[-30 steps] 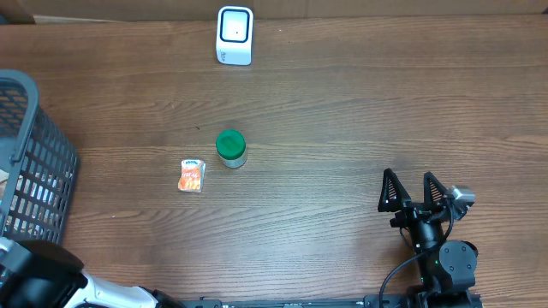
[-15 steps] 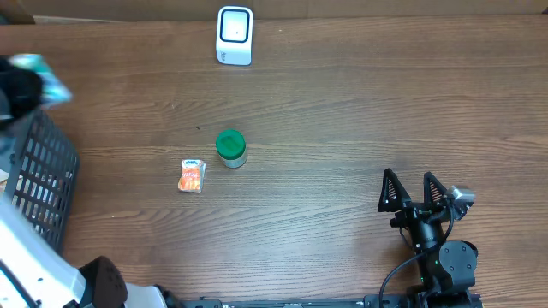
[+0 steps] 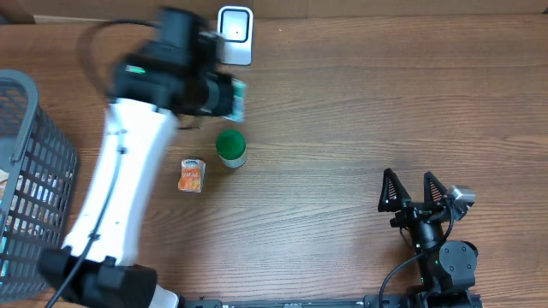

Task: Scan the item barcode
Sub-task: 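Hold the teal pack under the scanner, then set it down right of jar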

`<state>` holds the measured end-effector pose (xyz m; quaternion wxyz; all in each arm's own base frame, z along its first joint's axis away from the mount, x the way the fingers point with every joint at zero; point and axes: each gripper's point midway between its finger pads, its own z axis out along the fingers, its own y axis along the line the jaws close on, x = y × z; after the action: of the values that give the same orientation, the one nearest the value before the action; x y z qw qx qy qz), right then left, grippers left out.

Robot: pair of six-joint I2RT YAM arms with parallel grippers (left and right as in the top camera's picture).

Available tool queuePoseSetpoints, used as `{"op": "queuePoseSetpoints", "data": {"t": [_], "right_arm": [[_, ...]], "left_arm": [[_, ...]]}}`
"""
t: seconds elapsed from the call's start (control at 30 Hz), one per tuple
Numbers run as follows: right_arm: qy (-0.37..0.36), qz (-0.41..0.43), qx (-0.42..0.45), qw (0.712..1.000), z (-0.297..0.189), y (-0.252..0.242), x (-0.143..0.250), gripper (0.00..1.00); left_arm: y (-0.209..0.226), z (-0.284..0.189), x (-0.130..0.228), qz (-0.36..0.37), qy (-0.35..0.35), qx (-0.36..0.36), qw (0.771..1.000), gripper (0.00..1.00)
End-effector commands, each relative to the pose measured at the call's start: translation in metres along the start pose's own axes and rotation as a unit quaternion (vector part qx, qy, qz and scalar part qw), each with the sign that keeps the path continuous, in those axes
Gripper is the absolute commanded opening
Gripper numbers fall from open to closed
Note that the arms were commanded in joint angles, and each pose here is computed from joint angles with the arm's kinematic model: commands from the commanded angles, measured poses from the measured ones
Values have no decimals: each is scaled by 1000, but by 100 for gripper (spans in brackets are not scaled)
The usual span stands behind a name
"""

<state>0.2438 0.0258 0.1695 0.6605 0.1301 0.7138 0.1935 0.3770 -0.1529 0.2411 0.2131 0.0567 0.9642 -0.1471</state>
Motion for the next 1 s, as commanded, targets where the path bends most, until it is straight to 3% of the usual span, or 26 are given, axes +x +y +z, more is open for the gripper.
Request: {"op": "queuePoseSetpoints", "data": {"t": [0.0,0.23,0.3,0.37,0.5,0.73,0.97], "right_arm": [[-1,-2,-6,1000,0,2,1,100],[-1,-2,-6,1000,0,2,1,100],[-1,-2,-6,1000,0,2,1,100],[-1,-2,-6,1000,0,2,1,100],[-1,-2,-6,1000,0,2,1,100],[-1,-2,-6,1000,0,2,1,100],[-1,-2,-6,1000,0,2,1,100]], "left_arm": [[-16,34,20,-6,8,-35,999,15],[-31,99,60,1,40,-66,997,20],[-27,114,68,-10,57,-74,996,39],[-24,125,75,-20,73,-80,994,65],[-24,137,79,-22,86,-78,993,97],[-33,125,60,-25,65,-68,995,100],[-52,70,20,-22,36,-54,998,100]]}}
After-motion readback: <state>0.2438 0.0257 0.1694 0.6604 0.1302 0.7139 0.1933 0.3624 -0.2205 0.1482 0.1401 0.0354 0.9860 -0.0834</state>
